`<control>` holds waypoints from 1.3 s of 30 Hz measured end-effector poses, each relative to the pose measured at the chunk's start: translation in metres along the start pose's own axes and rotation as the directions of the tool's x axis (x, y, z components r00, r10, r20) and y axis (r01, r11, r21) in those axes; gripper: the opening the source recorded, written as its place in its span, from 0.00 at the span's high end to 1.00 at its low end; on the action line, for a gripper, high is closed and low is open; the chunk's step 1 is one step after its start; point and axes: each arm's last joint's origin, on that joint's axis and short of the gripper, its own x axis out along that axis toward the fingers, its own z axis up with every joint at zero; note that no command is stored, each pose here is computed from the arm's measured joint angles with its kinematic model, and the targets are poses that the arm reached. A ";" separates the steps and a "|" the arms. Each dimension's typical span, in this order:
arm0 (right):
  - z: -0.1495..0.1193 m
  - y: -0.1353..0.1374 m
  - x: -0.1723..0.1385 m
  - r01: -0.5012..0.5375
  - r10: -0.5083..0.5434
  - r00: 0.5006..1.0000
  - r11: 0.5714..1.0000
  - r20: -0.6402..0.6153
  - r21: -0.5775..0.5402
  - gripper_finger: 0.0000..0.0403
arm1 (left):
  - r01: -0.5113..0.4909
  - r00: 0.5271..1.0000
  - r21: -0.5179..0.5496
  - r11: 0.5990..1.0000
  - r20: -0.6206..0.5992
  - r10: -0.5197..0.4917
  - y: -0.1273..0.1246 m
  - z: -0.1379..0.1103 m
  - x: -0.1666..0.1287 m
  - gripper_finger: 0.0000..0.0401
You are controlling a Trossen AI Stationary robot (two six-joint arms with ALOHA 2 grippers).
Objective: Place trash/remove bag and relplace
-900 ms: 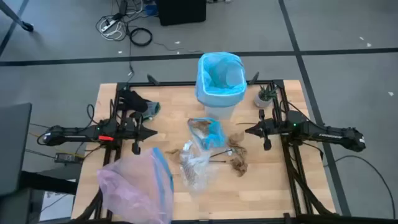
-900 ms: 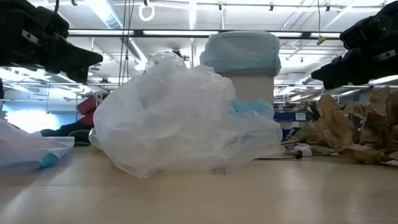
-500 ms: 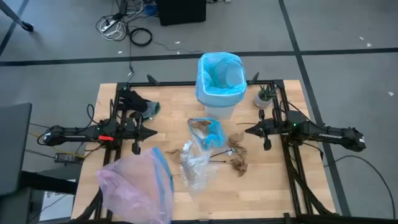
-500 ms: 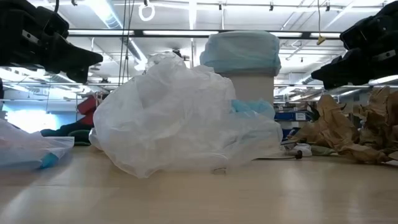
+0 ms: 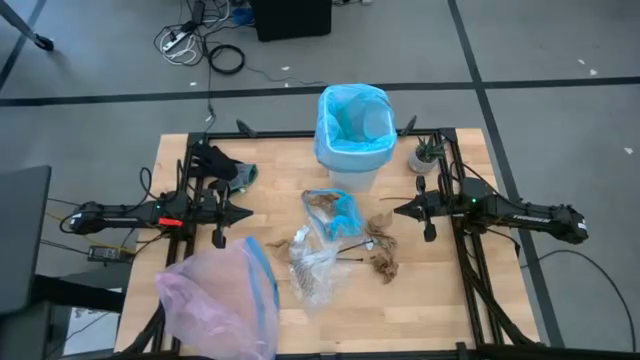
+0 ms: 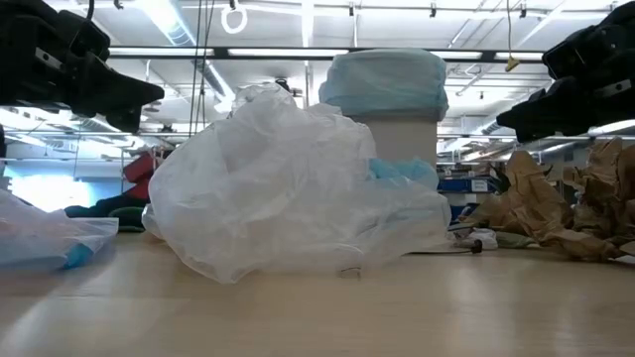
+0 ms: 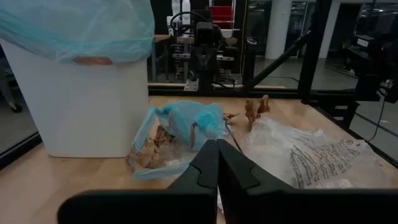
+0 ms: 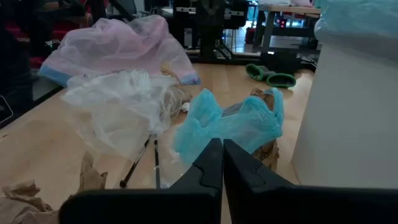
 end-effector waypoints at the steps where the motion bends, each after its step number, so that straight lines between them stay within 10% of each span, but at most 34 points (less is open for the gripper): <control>1: 0.000 0.000 0.000 0.000 0.000 1.000 1.000 0.000 0.000 0.99 | 0.000 1.000 0.000 1.000 0.001 0.000 0.000 0.000 0.000 0.99; 33: 0.000 -0.001 0.000 0.006 -0.006 1.000 1.000 0.000 0.000 0.99 | -0.001 1.000 0.006 1.000 0.004 0.001 0.000 0.000 0.000 0.99; 39: 0.012 0.000 -0.001 -0.010 0.000 0.992 0.997 0.124 0.082 0.99 | -0.130 0.974 -0.015 0.991 0.183 0.130 0.003 0.018 -0.002 0.99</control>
